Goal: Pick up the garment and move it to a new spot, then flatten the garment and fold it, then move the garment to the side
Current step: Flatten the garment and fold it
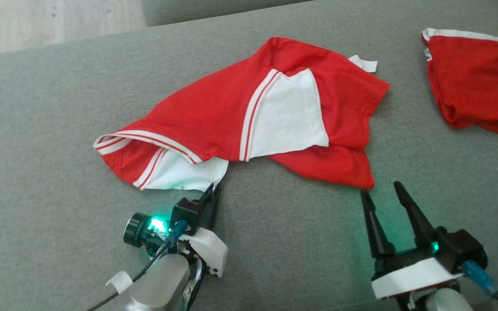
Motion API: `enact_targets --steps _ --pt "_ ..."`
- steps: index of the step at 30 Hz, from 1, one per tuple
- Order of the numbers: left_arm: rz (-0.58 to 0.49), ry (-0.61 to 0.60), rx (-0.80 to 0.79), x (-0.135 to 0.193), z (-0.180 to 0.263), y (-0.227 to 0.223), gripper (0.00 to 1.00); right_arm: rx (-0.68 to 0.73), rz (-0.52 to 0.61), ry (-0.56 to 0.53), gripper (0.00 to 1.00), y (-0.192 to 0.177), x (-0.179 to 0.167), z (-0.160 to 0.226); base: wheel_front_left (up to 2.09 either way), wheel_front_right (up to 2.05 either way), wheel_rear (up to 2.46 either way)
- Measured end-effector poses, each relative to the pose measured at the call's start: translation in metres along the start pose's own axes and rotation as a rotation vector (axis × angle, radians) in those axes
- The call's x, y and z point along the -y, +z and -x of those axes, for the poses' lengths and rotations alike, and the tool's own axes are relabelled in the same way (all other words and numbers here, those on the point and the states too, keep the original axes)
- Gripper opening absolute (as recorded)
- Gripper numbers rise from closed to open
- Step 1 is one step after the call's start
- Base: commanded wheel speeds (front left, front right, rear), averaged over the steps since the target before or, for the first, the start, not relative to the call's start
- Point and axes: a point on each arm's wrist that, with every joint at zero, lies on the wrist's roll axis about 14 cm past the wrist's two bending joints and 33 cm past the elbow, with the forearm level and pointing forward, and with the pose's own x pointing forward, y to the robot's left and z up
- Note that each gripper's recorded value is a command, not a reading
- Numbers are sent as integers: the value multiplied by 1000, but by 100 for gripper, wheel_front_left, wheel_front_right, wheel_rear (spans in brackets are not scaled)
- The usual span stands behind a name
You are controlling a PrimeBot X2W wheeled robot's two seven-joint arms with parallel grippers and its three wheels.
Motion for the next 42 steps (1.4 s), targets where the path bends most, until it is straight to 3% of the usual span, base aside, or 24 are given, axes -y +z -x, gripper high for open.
enact_targets --steps 4,10,16,28,30,31,32,33,34,35,36,42 --pt "-3 39 33 -7 3 10 0 -22 8 -27 100 -7 10 0 0 0 0" --pt "-44 151 226 -41 20 64 0 -145 43 -54 100 -43 22 8 0 0 0" --pt "-86 227 251 -70 54 57 0 -218 92 -23 100 -63 17 -4 0 0 0" --pt "-93 273 286 -83 69 64 0 -261 113 -16 98 -72 18 -23 0 0 0" --pt "-95 274 287 -84 69 64 0 -253 114 -12 83 -70 17 -28 0 0 0" --pt "-94 276 288 -84 69 64 0 -245 115 -10 57 -67 16 -31 0 0 0" --pt "-94 277 289 -85 69 65 0 -238 116 -9 42 -65 16 -33 0 0 0" --pt "-96 278 289 -85 69 65 0 -233 117 -7 29 -63 15 -35 0 0 0" --pt "-99 279 289 -85 70 65 0 -232 117 -7 29 -63 15 -36 0 0 0" --pt "-99 275 289 -85 70 65 0 -231 117 -8 7 -63 16 -36 0 0 0" --pt "-98 274 290 -85 70 65 0 -230 117 -9 0 -62 16 -36 0 0 0" --pt "-120 298 330 -90 79 77 0 -153 130 -27 0 -38 21 -39 0 0 0"
